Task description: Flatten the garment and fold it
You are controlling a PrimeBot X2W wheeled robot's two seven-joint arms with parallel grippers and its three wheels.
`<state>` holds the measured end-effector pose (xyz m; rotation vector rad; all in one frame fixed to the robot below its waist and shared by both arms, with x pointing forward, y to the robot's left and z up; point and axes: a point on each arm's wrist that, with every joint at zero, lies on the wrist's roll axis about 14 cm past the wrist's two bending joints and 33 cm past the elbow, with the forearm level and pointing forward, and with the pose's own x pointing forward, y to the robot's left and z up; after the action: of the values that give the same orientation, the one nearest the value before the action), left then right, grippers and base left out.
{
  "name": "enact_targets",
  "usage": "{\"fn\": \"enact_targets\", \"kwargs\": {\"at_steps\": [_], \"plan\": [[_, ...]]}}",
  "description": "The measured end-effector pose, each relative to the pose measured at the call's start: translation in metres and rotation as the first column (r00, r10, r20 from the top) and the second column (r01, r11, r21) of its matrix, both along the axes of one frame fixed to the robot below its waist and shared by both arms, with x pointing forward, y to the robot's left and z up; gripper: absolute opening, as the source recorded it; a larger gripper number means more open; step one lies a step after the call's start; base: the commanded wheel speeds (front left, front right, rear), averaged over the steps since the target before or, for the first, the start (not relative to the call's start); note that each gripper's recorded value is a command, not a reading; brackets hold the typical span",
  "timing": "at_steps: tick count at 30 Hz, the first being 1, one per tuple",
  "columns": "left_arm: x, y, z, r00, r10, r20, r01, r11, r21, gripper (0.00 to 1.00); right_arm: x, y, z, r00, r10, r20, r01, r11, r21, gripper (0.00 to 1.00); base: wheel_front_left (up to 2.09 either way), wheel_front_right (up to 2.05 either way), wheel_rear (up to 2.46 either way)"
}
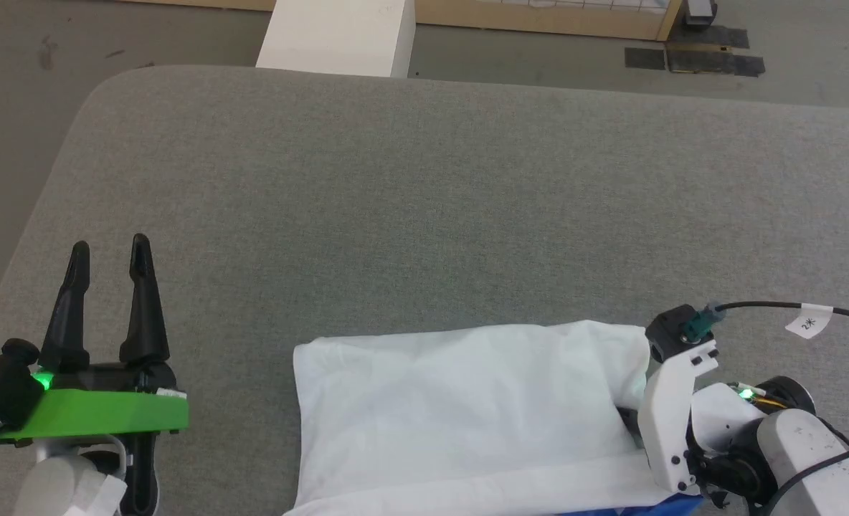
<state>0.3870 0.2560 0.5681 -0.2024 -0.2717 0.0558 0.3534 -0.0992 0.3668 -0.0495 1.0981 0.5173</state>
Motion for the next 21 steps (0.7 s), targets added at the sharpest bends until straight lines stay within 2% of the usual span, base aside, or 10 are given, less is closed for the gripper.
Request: {"fn": "enact_targets", "kwargs": {"at_steps": [8, 12, 18, 21], "plan": [[-0.003, -0.004, 0.002, 1.0, -0.01, 0.005, 0.01, 1.0, 0.0, 1.0, 0.012, -0.012, 0.013, 0.992, -0.108, 0.066, 0.105, 0.993, 0.051, 0.0, 0.0, 0.0, 0.0], [-0.004, -0.009, 0.001, 1.0, -0.022, 0.006, 0.022, 1.0, -0.005, 1.0, 0.023, -0.044, 0.022, 0.971, -0.216, 0.104, 0.212, 0.976, 0.045, 0.0, 0.0, 0.0, 0.0], [-0.002, -0.013, 0.001, 0.999, -0.033, 0.007, 0.033, 0.999, -0.012, 1.0, 0.028, -0.116, 0.031, 0.914, -0.382, 0.139, 0.389, 0.921, -0.03, 0.0, 0.0, 0.0, 0.0], [0.0, -0.016, -0.001, 0.999, -0.04, 0.003, 0.04, 0.999, -0.013, 1.0, 0.024, -0.15, 0.032, 0.879, -0.456, 0.139, 0.468, 0.881, -0.073, 0.0, 0.0, 0.0, 0.0]]}}
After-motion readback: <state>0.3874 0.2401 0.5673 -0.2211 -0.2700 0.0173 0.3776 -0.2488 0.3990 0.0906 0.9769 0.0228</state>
